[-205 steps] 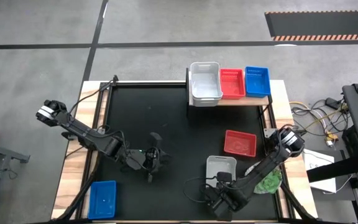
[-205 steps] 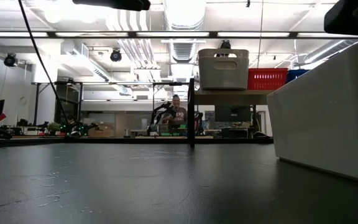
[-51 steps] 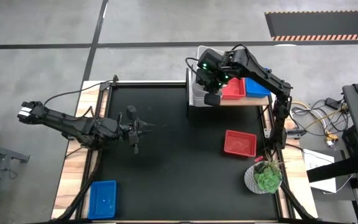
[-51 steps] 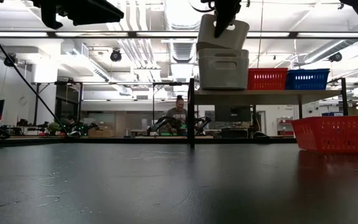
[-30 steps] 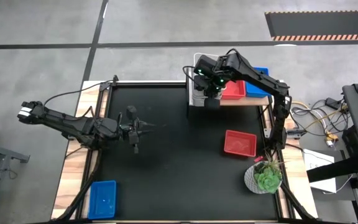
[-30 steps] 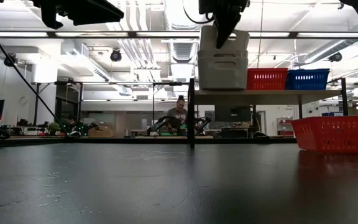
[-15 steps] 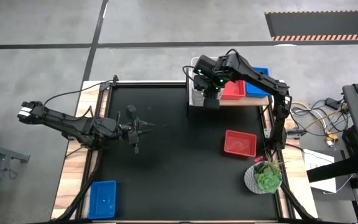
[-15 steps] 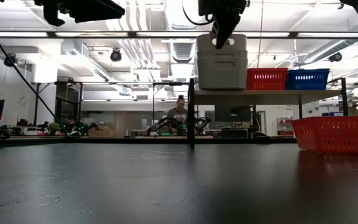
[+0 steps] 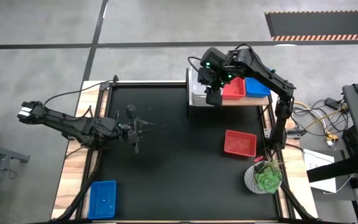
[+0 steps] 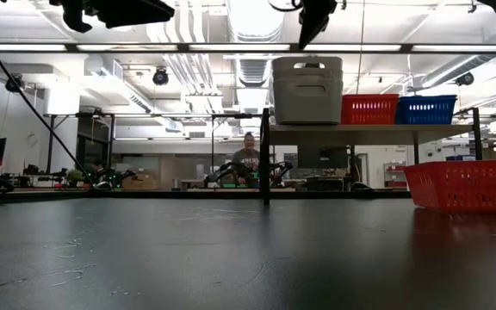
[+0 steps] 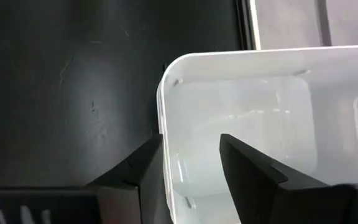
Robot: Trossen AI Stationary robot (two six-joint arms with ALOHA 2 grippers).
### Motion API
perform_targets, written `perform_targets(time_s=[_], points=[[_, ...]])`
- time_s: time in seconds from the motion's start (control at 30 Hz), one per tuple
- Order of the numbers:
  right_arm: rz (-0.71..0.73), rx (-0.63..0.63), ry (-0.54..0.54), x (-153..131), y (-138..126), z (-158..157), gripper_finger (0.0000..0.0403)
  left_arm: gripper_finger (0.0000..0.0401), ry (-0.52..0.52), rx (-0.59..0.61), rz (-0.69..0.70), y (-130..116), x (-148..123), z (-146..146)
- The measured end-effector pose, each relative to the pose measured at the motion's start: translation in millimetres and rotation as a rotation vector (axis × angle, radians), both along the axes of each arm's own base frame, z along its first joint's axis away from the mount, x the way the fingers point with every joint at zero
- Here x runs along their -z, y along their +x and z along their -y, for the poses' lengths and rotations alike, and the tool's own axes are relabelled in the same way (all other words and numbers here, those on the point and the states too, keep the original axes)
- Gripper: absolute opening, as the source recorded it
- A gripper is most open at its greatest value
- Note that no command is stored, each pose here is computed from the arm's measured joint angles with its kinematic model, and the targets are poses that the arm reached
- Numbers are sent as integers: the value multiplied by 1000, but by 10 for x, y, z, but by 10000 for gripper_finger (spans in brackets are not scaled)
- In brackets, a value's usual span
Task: Stack baskets on shelf by color
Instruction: Stack the red bin on top of the red bins on the shelf
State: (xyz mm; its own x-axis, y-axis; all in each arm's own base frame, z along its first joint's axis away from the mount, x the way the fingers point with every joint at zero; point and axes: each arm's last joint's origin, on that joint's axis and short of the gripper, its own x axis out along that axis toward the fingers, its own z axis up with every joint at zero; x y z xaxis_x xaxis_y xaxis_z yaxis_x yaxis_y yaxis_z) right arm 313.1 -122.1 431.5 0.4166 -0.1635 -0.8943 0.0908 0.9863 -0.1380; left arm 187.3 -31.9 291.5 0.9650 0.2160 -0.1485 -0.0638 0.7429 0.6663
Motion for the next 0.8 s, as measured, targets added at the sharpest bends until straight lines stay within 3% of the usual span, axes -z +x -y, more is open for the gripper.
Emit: perform_targets(time_s=[0.2,0.37,0.47,0.57,0.8], points=[[129,31,-115,-113,68,48,109,92,-20,-3,-2,5,9,1],[416,113,-326,-278,347,274,43,92,-31,-3,30,10,-21,2],[482,191,-392,-305,400,419,14,92,-45,-3,66,14,-55,3],[434,195,-366,-312,312,372,11,92,-91,-6,82,14,-61,7],[308,54,-186,-456,-67,-406,9,92,-205,-20,109,16,-62,8]])
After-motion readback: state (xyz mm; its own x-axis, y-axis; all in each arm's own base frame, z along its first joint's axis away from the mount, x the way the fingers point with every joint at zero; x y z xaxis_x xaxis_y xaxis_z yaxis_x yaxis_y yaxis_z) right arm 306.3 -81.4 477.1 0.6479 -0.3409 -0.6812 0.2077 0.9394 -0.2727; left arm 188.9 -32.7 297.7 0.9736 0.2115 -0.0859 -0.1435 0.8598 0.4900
